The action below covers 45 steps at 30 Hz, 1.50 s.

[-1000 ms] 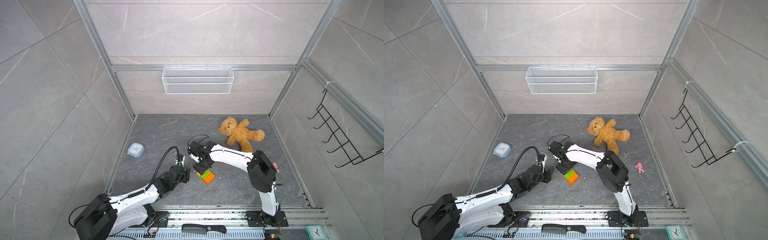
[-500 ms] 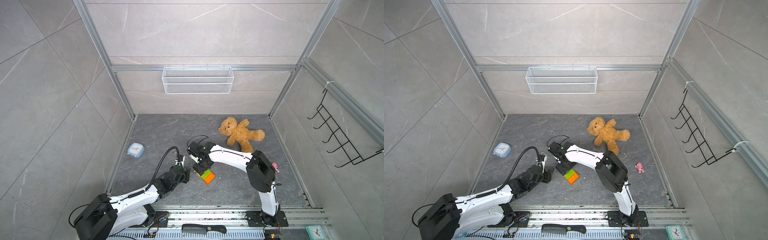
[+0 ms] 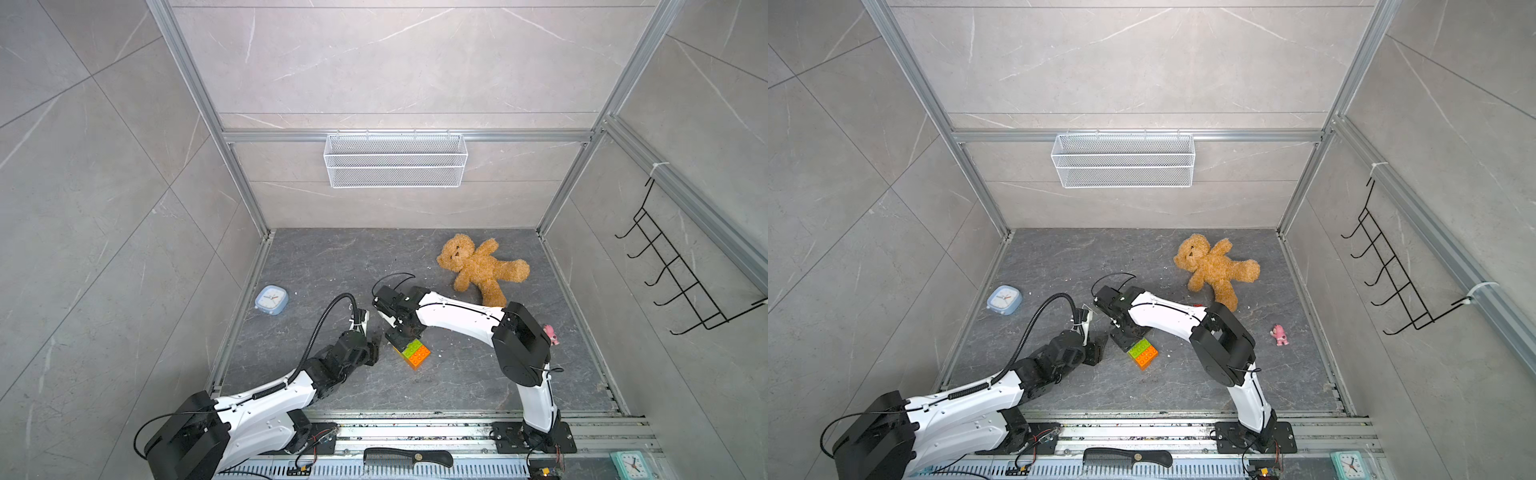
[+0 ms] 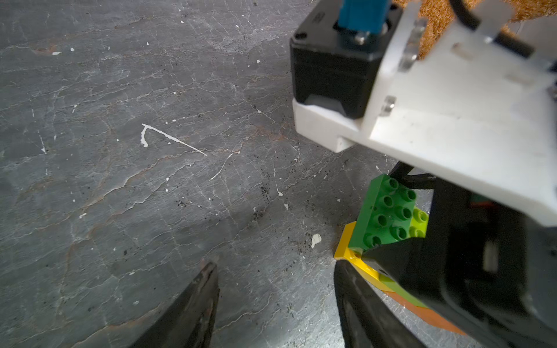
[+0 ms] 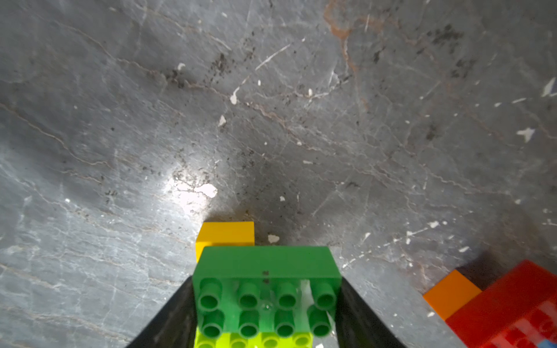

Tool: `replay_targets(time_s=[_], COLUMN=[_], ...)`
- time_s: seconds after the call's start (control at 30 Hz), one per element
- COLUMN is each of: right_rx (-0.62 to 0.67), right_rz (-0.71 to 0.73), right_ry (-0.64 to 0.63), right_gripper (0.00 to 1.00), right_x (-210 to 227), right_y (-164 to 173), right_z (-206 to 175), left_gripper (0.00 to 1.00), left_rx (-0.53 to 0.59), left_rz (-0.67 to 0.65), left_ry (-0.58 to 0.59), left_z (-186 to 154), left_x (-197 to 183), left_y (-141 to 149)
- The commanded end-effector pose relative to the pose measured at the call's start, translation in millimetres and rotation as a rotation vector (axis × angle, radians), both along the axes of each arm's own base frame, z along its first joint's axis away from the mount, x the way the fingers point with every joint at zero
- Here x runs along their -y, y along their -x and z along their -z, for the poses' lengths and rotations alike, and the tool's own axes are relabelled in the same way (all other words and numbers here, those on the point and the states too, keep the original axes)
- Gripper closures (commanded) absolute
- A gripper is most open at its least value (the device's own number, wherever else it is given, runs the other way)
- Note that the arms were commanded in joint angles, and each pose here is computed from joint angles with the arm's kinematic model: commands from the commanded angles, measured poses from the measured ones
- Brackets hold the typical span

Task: Assemble a rectangle with lego
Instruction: Assemble the lego brick with the lego brick.

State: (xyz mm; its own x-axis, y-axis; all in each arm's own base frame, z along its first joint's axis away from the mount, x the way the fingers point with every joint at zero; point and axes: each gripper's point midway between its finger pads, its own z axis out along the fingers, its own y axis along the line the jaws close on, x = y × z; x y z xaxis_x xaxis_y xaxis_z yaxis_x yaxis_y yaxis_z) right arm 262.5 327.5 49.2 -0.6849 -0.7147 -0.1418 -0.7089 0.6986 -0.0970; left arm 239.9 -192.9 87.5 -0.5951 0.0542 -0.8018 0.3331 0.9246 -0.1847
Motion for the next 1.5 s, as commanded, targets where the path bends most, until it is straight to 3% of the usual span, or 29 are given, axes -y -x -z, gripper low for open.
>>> replay_targets(time_s=[0.0,0.73,1.07,1.47], right_rx=[-0.041,-0.076,-0.124,-0.093], right_rz=[0.003,0.037,0.065,0.083], right_ry=[0.133,0.080,0.186,0.117], right_gripper=[0.89,0.91,0.96,0.98], right_x=[22,9,28,12], right_y=[14,21,31,21], right_z=[24,11,50,12], left_gripper=[0.36,0.36,0.36,0.36], left_rx=[0.028,0.041,0.045,0.046], left_rz=[0.008,0.005,0.010,0.007], left_ry=[0.021,0.022,0.017,0.018], left_z=[-7,-10,-10,-9], left_x=[2,-1,-1,-1], left_y=[-1,0,0,-1])
